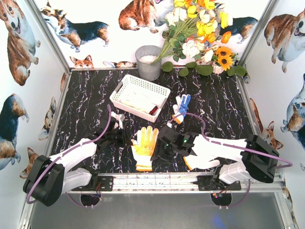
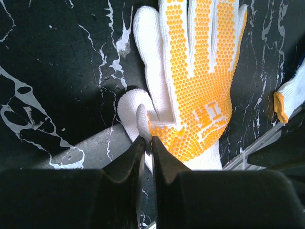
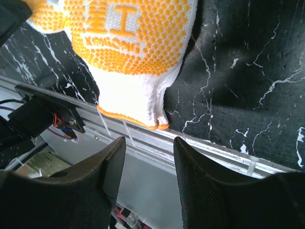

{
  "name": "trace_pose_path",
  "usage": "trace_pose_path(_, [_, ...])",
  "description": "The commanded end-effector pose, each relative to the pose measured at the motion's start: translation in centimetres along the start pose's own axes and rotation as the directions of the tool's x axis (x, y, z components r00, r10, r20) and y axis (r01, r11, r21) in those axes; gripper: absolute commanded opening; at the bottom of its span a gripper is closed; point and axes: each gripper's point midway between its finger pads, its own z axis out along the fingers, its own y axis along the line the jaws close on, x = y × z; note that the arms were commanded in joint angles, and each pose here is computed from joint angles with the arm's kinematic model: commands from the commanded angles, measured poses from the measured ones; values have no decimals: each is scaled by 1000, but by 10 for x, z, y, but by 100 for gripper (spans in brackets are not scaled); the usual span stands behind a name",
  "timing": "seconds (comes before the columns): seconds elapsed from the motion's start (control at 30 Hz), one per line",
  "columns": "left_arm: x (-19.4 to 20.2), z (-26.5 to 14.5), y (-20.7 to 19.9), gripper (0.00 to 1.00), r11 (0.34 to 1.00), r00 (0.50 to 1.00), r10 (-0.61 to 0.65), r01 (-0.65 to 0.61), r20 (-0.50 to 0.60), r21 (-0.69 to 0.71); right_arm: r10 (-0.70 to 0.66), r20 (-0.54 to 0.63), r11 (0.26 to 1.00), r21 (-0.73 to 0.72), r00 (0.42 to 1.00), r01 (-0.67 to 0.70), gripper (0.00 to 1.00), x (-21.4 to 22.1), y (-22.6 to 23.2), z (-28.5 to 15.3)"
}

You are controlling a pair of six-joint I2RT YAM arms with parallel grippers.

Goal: Put the gloves into the storage basket
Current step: Pair the glove with the glove.

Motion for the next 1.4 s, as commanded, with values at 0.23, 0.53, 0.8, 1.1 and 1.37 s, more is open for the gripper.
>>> trace_pose_path(0.23, [0, 0, 1, 6, 1000, 1000, 10, -10, -2, 12, 36, -24, 997, -62, 999, -37, 39, -1, 23, 27])
trace_pose_path(0.53, [1, 0, 3, 6, 1000, 1000, 5, -5, -3, -3, 19, -76, 998, -57, 997, -23, 34, 6, 25, 36])
trace_pose_path(0.8, [-1, 2, 3, 6, 1000, 1000, 7, -7, -4, -6, 5, -113, 997, -75, 994, -13, 29, 12, 31, 41])
trace_pose_path(1.1, [-8, 3, 2, 6, 1000, 1000, 11, -11, 9, -15, 1, -117, 997, -82, 993, -10, 14, 16, 33, 35])
trace_pose_path(1.37, [-9, 1, 3, 7, 1000, 1000, 7, -6, 27, -22, 7, -108, 996, -85, 994, -17, 10, 19, 31, 26])
